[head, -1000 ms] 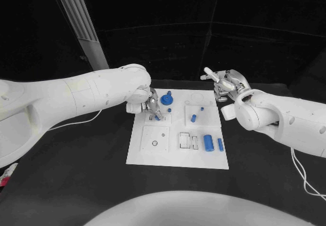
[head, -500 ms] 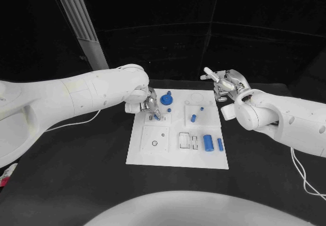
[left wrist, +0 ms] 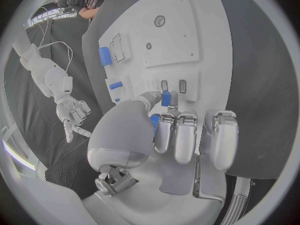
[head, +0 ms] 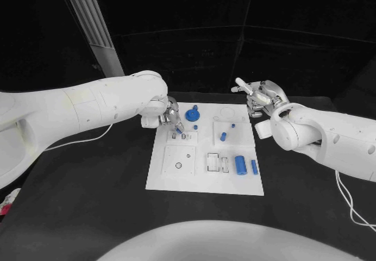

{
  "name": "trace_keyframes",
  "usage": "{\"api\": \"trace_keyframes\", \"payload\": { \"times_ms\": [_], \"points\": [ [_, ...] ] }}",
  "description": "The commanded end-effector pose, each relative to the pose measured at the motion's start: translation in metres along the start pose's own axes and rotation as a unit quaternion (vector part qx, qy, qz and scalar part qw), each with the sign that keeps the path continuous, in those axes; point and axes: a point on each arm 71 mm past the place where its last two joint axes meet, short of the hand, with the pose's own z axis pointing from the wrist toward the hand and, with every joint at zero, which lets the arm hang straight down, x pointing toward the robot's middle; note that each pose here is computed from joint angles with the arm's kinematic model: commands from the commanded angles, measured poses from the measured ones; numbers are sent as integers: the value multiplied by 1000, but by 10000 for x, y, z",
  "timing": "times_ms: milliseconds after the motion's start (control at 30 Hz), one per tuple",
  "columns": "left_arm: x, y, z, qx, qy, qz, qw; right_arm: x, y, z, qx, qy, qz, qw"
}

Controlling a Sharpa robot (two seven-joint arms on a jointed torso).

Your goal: Assemble the parts on the task board

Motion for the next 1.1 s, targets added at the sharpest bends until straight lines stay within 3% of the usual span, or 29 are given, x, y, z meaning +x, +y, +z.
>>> {"api": "trace_keyframes", "payload": {
  "times_ms": [33, 400, 1100],
  "points": [
    [-19, -12, -19, 15, -2, -2, 1000, -14, 9, 3, -2, -4, -2, 1000],
    [8, -45, -23, 19, 17, 4, 1000, -3, 10, 7, -2, -4, -1, 1000],
    [57, -75, 2, -7, 27, 13, 1000, 3, 11, 10, -2, -3, -1, 1000]
  ]
}}
